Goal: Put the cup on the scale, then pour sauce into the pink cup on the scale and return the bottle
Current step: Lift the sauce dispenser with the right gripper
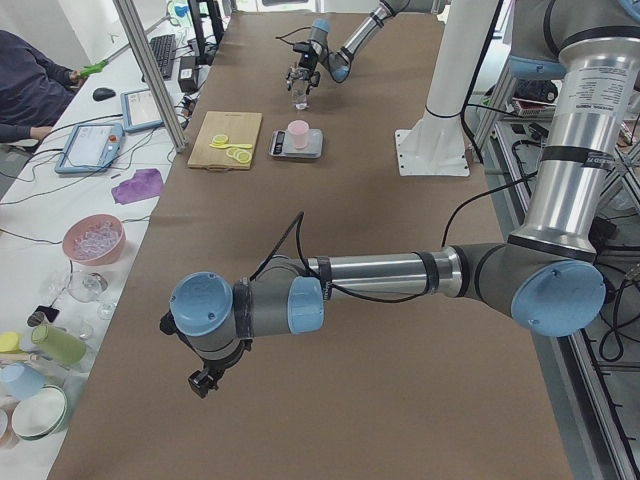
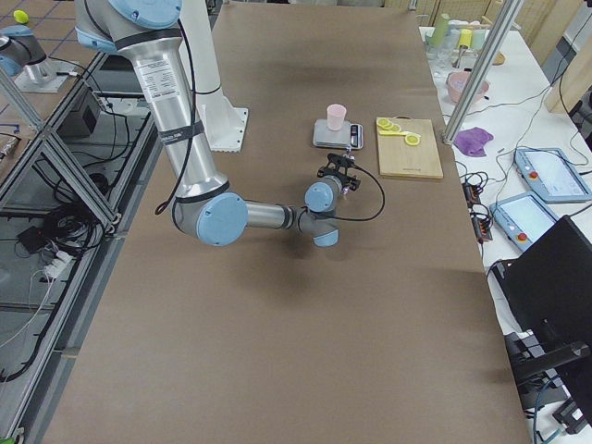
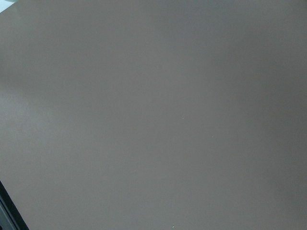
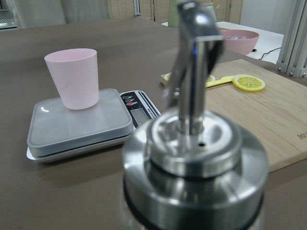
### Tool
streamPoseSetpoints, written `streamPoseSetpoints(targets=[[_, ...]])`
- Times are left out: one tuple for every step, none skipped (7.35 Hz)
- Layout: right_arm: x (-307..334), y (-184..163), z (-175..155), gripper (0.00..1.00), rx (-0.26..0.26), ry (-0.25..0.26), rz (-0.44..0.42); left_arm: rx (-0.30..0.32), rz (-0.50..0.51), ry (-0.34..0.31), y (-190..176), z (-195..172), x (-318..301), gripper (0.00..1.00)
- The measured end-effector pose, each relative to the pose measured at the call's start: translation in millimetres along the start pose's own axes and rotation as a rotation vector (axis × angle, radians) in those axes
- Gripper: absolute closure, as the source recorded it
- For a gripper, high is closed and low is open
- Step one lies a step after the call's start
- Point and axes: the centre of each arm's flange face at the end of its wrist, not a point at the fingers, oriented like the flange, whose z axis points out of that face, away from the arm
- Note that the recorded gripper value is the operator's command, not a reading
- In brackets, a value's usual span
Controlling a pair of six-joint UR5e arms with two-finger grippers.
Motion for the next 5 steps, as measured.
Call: streamPoseSetpoints(targets=[[-1.7,-1.2,0.9,0.65,0.003,-0.003,-0.001,0.0,-0.003,0.0,0.2,0.2,-0.1,0.02],[-3.2,-1.9,1.5,0.67,0.004,-0.007,-0.002,0.0,-0.02,0.0,0.0,-0.1,0.0,0.02],[-4.0,-2.0,1.6,0.67,0.005,-0.008,-0.002,0.001,-0.059,-0.001,-0.4,-0.6,0.5,0.02],[-4.3,-1.9,1.6,0.68,0.005,-0.009,-0.002,0.004,-0.145,-0.003,-1.0,-1.3,1.0,0.02],[-4.5,-1.5,1.4,0.7,0.004,-0.009,-0.002,0.022,-0.287,-0.016,-3.9,-4.0,2.2,0.02]])
